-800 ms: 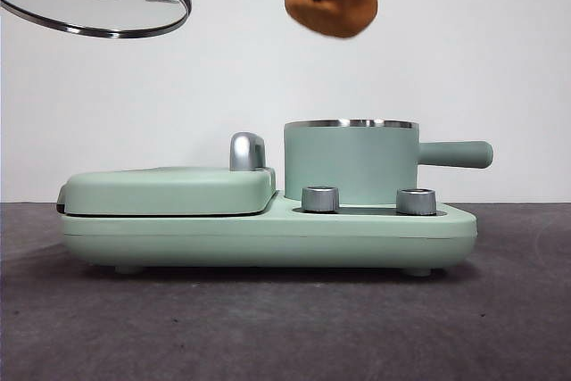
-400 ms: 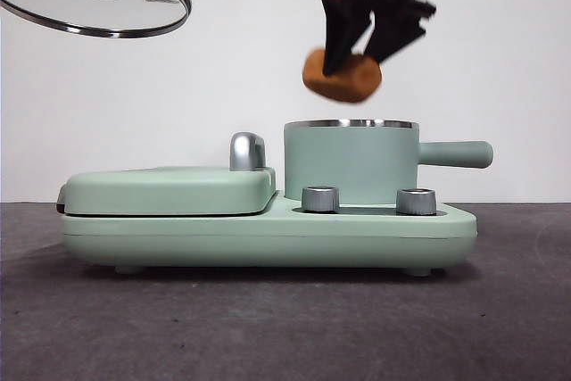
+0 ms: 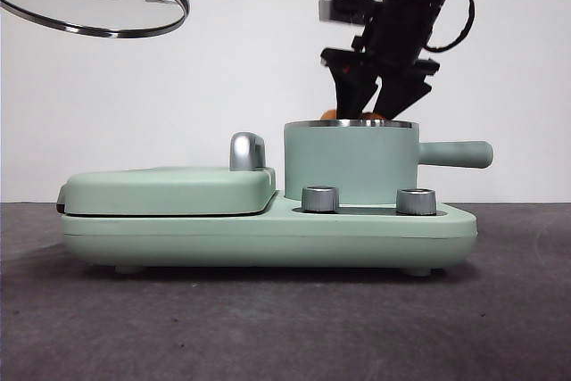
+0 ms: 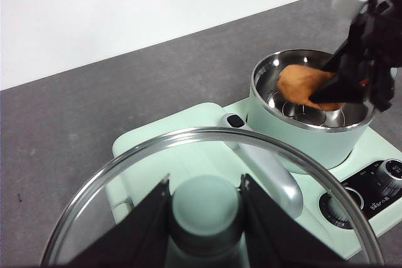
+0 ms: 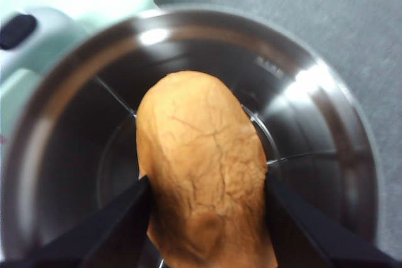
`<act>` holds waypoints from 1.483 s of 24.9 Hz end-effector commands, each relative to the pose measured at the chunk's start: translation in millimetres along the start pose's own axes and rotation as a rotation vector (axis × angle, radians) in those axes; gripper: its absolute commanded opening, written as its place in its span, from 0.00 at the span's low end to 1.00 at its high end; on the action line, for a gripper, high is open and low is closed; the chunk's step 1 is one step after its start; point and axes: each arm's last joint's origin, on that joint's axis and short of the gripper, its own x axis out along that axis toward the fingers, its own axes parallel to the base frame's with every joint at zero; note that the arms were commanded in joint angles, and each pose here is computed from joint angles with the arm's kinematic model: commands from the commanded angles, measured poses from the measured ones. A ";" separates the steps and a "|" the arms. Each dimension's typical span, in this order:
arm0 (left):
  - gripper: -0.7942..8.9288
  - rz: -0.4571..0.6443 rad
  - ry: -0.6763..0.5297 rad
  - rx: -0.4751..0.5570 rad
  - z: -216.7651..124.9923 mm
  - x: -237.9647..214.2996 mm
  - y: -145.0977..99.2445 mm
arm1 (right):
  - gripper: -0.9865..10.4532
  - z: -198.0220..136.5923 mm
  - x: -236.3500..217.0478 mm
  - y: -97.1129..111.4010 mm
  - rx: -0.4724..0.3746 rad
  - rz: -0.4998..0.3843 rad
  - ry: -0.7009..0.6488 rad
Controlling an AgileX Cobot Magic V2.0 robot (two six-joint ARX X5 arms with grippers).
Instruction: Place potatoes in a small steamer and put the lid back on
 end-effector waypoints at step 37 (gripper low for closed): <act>0.09 -0.072 0.009 -0.001 2.9 0.4 -2.9 | 0.37 -141.5 -130.7 33.4 0.105 0.034 -0.354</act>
